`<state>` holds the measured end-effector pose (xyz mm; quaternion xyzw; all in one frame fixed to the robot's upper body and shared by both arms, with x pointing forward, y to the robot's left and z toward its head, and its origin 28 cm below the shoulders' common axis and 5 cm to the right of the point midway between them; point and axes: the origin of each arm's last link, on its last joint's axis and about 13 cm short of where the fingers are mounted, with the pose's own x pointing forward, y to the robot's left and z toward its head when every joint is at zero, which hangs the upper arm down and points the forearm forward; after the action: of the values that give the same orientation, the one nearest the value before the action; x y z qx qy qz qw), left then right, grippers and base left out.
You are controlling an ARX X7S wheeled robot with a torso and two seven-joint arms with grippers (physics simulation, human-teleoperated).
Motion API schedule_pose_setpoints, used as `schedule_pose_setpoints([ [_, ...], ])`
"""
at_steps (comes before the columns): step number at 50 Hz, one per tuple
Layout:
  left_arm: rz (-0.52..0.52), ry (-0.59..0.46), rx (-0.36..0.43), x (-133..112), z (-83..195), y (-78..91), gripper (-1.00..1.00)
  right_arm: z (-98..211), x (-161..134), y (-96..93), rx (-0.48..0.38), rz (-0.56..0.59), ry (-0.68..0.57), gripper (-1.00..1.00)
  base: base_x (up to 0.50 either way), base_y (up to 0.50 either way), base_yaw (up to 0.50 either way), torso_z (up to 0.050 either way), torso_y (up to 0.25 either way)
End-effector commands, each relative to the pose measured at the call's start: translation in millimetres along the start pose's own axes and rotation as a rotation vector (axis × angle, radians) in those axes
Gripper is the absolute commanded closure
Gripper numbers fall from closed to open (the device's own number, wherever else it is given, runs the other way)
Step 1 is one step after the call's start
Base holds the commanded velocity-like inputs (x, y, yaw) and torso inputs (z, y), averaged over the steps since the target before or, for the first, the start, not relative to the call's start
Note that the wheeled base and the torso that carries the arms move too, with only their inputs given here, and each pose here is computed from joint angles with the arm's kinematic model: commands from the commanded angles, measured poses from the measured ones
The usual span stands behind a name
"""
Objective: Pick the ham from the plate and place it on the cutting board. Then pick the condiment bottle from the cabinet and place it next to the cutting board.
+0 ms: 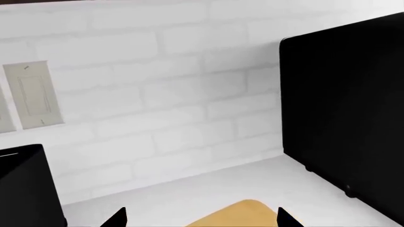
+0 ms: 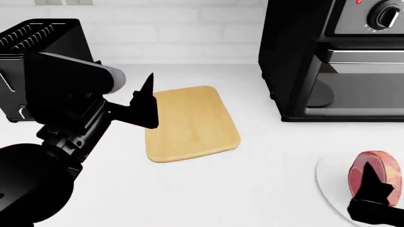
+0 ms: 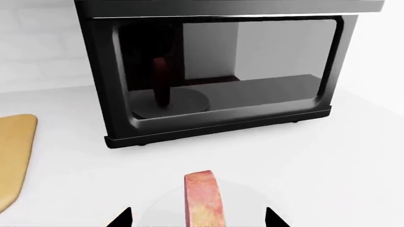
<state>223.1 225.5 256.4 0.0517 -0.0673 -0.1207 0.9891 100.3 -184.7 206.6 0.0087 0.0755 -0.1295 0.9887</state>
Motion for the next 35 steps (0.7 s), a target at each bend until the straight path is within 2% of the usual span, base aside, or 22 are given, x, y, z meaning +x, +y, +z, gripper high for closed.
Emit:
schedule_pose_setpoints([
  [1,-0.001,0.001,0.0,0.2,-1.5,-0.3,-1.0,-10.8,7.8,-1.1,0.017,-0.008,0.026,-1.0,0.0,0.0,0.0,0.0,0.0],
  [18,-0.005,0.008,-0.003,0.3,-2.3,-1.6,-1.0,-17.3,14.0,-6.3,0.025,-0.043,0.042,-1.0,0.0,0.0,0.0,0.0,0.0],
  [35,-0.006,0.008,-0.003,0.3,-2.6,-2.4,-1.0,-25.6,15.5,-4.8,0.064,0.001,0.088,-1.0,0.0,0.0,0.0,0.0,0.0],
])
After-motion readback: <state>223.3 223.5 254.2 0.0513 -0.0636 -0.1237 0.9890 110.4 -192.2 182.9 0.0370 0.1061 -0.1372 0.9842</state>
